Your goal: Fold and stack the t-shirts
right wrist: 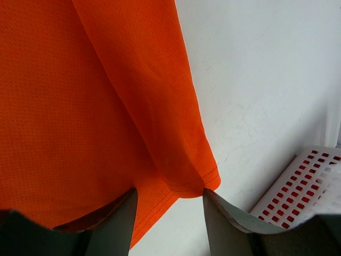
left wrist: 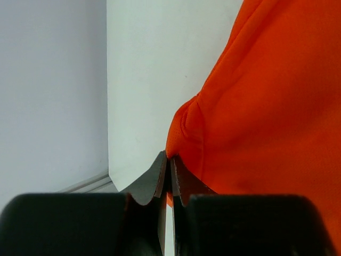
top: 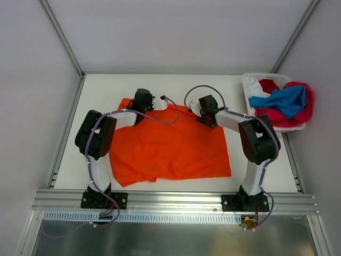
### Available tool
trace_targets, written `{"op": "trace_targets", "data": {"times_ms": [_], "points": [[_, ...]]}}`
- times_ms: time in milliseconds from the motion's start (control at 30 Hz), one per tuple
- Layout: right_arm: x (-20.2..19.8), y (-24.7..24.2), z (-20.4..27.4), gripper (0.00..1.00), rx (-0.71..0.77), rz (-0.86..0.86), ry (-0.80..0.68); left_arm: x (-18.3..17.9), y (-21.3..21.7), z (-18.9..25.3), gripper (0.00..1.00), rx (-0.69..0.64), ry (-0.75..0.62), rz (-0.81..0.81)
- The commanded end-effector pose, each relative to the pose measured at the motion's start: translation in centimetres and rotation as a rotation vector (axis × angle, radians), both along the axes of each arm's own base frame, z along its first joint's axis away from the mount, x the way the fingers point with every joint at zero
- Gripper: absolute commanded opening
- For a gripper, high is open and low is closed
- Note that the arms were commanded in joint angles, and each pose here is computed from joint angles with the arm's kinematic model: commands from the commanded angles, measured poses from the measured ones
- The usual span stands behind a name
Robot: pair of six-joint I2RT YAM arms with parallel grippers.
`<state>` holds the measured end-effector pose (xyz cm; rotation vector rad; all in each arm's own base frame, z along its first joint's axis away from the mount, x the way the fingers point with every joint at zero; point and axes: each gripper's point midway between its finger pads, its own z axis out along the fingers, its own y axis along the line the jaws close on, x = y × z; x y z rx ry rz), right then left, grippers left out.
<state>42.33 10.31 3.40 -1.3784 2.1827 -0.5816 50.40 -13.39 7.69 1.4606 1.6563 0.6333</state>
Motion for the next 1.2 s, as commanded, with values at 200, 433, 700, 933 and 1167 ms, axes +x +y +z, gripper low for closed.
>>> {"op": "trace_targets", "data": {"times_ms": [200,433,700,933,1167], "points": [[1.8,1.1,0.6,0.52,-0.029,0.046,-0.071,0.0,-0.2,3.3,0.00,-0.005,-0.061,0.010],[2.9,0.9,0.2,0.24,-0.075,0.042,-0.089,-0.3,0.0,2.7,0.00,-0.001,-0.047,0.015],[3.5,0.4,-0.1,0.11,-0.117,0.032,-0.102,-0.7,0.3,2.2,0.00,-0.002,-0.035,0.022],[3.6,0.3,0.4,0.50,-0.112,0.019,-0.112,-0.7,0.2,2.1,0.00,-0.001,-0.033,0.023],[4.3,0.6,1.1,0.50,-0.101,0.016,-0.131,-0.6,0.3,1.9,0.00,-0.002,-0.029,0.028]]}}
